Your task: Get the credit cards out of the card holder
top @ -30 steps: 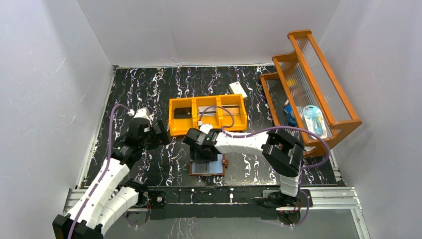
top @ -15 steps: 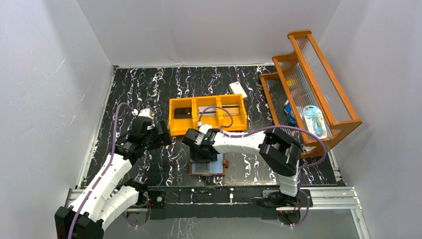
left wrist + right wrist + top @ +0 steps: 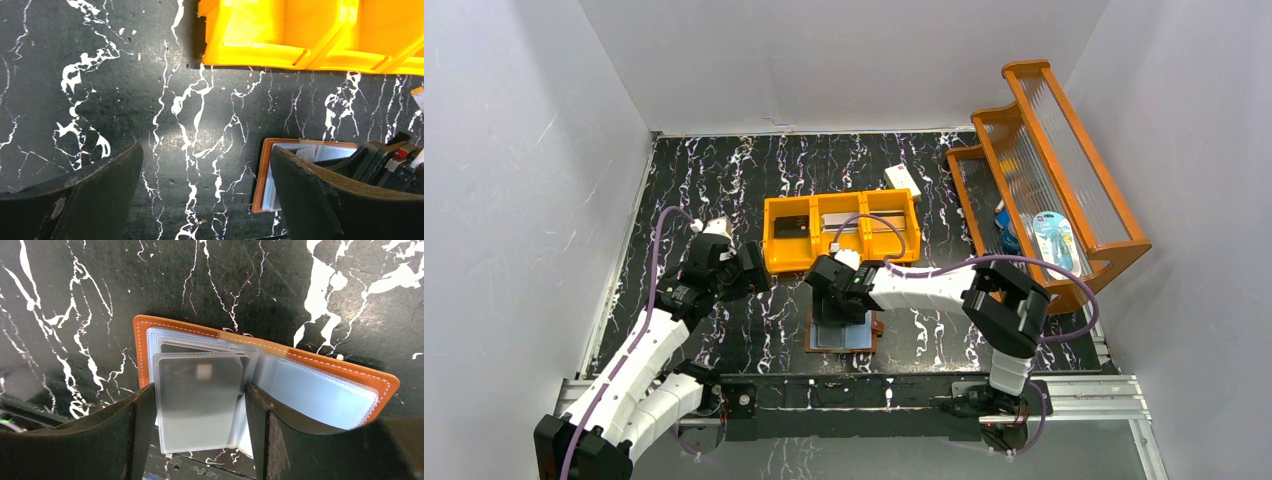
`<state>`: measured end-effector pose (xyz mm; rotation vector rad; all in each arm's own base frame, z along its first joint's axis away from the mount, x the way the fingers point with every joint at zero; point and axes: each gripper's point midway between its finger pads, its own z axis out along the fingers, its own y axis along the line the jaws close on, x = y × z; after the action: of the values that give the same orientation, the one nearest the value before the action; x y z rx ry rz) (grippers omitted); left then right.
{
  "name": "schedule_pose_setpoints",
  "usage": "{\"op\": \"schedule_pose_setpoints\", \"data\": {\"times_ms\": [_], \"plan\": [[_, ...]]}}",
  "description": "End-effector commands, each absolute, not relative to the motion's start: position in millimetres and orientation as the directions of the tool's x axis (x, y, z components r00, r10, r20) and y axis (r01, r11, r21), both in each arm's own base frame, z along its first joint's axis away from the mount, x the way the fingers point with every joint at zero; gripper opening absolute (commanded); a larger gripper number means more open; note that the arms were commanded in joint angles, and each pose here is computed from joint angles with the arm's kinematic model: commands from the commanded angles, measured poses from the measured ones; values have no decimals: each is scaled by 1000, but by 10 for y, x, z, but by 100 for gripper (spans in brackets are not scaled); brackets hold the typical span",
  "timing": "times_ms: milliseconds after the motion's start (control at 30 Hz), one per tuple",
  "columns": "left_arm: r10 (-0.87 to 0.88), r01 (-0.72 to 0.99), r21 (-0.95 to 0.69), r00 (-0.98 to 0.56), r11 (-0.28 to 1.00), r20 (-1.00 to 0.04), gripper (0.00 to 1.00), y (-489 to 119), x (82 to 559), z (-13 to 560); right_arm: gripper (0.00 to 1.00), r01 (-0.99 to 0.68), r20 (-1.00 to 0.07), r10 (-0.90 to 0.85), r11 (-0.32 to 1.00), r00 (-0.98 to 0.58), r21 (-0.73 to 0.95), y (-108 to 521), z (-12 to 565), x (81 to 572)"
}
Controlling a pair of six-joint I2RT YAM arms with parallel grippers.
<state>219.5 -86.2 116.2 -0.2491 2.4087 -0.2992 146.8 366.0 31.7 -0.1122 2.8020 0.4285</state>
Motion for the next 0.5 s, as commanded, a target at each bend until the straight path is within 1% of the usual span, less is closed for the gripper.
{"op": "schedule_pose_setpoints", "data": {"times_ms": [0, 100, 167, 300, 400, 467], "plan": [[-250, -44, -332, -754, 942, -607, 98, -984, 2174, 1184, 71, -105, -256, -2, 915, -967, 389, 3756, 308, 1392], [-260, -21, -384, -769, 923, -583, 98, -1092, 2138, 1195, 71, -95, -241, 12, 899, -970, 427, 3769, 324, 1391], [-265, 15, -447, -788, 894, -556, 98, -1227, 2082, 1208, 70, -89, -236, 18, 896, -972, 436, 3757, 322, 1392], [-282, 67, -597, -836, 799, -471, 95, -1526, 1923, 1232, 71, -67, -209, 32, 892, -977, 448, 3719, 266, 1365], [-258, 99, -684, -880, 723, -399, 91, -1714, 1770, 1203, 70, -52, -193, 41, 890, -980, 454, 3692, 220, 1356], [-236, 92, -721, -910, 687, -340, 86, -1791, 1662, 1148, 70, -54, -200, 48, 878, -979, 475, 3698, 313, 1364]]}}
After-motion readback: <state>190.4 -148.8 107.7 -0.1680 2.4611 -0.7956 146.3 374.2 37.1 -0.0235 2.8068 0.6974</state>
